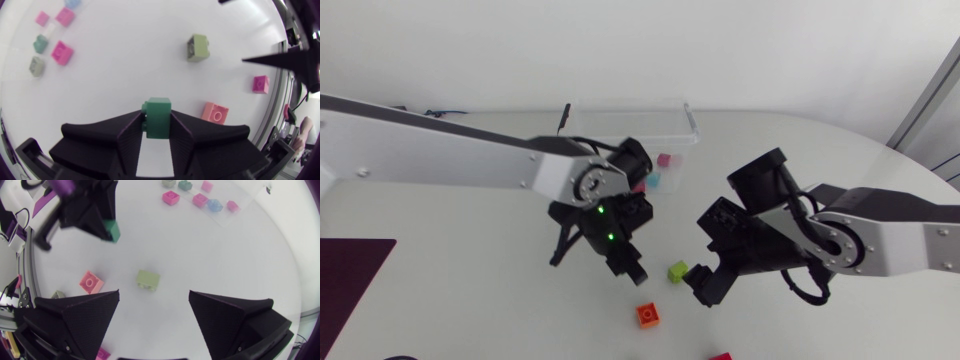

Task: Pick up the duplo bricks and place them in the container

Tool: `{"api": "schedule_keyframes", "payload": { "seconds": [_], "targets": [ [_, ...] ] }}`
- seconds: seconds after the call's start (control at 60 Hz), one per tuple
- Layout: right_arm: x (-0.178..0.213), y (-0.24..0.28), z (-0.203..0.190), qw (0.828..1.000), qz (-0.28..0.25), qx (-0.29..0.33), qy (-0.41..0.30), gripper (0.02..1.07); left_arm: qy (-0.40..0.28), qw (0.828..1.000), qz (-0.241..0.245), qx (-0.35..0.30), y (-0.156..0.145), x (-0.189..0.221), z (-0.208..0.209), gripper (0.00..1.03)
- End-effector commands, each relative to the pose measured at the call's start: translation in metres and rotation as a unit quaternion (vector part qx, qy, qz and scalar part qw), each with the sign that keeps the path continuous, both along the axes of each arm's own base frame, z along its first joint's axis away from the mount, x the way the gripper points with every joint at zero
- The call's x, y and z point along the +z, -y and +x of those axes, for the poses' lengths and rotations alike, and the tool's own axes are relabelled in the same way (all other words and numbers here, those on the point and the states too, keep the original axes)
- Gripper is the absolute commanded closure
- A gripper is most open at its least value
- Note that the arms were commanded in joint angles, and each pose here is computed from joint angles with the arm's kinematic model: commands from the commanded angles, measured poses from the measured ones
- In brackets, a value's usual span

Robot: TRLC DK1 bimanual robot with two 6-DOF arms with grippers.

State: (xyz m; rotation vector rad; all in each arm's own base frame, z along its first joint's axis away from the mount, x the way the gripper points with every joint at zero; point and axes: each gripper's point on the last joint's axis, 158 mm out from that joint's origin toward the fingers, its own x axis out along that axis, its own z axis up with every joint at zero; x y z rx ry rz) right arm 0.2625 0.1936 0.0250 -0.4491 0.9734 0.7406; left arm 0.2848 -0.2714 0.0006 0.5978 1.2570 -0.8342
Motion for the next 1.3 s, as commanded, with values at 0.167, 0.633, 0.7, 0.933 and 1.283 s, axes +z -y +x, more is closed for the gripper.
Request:
{"api": "schedule_keyframes", "payload": {
  "seconds": [0.167, 0.633, 0.7, 0.933, 1.283],
  "targets": [
    [-0.024, -0.016, 0.005, 0.999, -0.041, 0.004, -0.034, 0.07, 0.162, 0.982, -0.087, 0.035, -0.008, 0.135, 0.092, 0.79],
    [-0.054, -0.019, 0.02, 0.995, -0.075, -0.013, -0.065, 0.17, 0.248, 0.956, -0.133, 0.078, 0.003, 0.158, 0.201, 0.77],
    [-0.058, -0.019, 0.02, 0.994, -0.079, -0.012, -0.068, 0.26, 0.25, 0.955, -0.133, 0.083, 0.003, 0.153, 0.211, 0.76],
    [-0.06, -0.014, 0.021, 0.994, -0.084, -0.016, -0.066, 0.78, 0.264, 0.946, -0.141, 0.125, -0.016, 0.144, 0.251, 0.36],
    [0.031, 0.021, 0.081, 0.996, -0.033, -0.075, 0.026, 0.79, 0.286, 0.936, -0.162, 0.129, -0.043, 0.186, 0.224, 0.05]
  ]
}}
